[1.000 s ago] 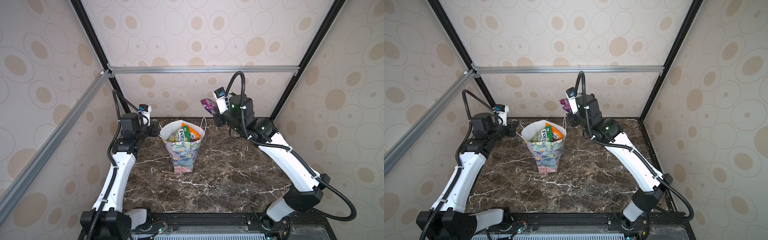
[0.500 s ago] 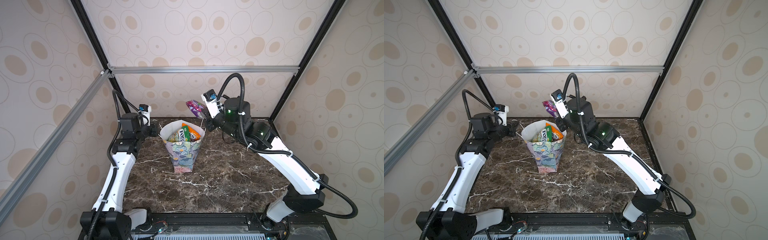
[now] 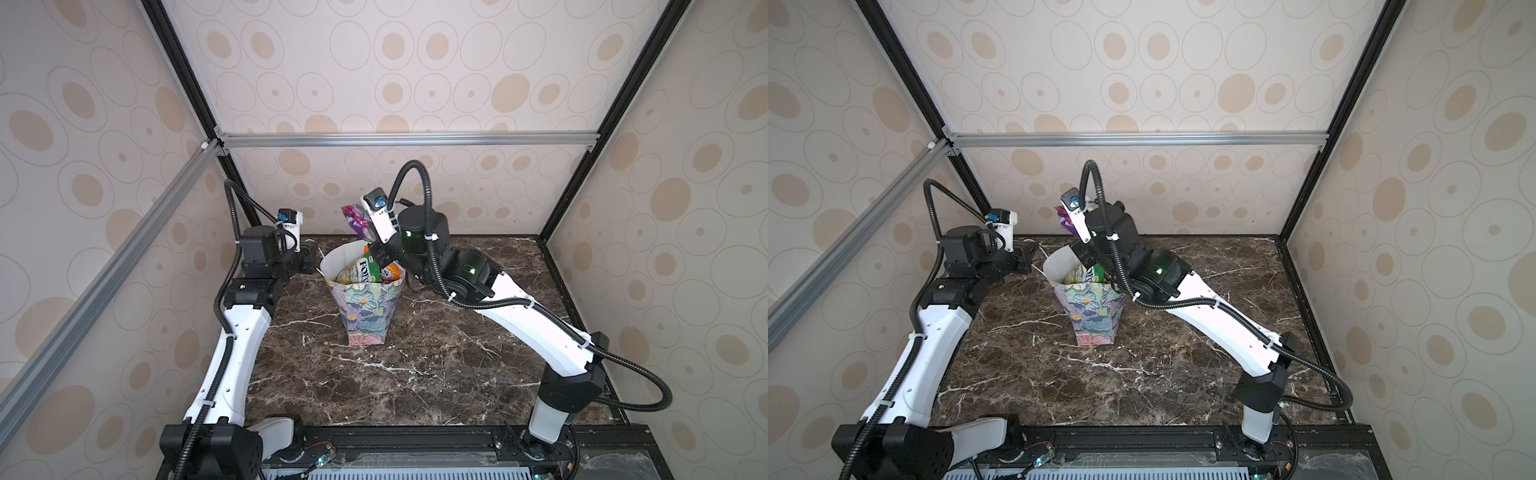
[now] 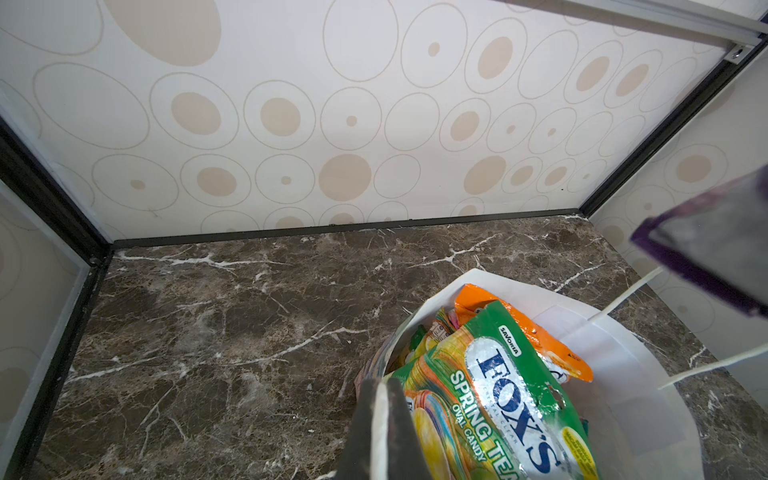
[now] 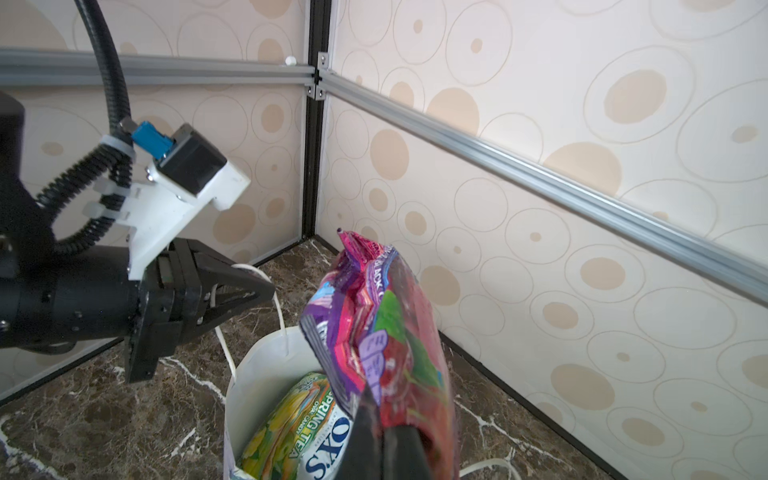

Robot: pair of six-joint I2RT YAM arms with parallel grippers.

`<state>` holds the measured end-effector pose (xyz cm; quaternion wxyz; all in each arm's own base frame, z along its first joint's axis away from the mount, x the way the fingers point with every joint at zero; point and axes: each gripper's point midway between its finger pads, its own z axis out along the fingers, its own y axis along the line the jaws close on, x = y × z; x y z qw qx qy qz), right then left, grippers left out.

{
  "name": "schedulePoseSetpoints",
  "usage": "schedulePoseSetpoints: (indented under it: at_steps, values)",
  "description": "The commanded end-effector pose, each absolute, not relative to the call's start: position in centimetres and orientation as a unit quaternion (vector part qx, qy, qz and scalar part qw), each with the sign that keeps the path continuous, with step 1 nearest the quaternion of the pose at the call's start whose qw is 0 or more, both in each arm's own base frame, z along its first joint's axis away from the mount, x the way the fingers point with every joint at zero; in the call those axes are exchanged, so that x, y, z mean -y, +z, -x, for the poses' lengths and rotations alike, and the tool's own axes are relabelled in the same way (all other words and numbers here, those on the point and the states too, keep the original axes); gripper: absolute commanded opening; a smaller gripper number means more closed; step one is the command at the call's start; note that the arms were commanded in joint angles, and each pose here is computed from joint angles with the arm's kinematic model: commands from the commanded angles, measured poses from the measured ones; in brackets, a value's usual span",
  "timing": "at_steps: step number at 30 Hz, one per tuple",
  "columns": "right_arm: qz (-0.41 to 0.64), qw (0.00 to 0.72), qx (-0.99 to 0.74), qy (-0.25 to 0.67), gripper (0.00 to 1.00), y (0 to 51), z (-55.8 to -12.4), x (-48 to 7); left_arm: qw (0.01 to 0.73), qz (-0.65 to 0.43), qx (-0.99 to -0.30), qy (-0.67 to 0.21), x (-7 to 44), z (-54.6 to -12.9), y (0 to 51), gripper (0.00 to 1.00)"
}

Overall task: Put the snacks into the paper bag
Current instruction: 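Carry the pink packet over the bag held by the left gripper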

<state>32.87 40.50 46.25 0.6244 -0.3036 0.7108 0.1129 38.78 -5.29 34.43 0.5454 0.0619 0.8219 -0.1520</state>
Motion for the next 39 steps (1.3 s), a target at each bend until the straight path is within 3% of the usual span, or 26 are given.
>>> schedulePoseSetpoints:
  at_steps: [1,39]
  values:
    - [0.245,0.657,-0.703,0.118,0.00,49.1,-33.4,-39.9,0.633,-0.084,-0.757,-0.140,5.2,-37.9,41.1,0.02]
    - [0.194,0.622,-0.758,0.028,0.00,39.3,-38.1,-41.8,0.628,-0.085,-0.761,-0.139,5.2,-38.3,40.5,0.02]
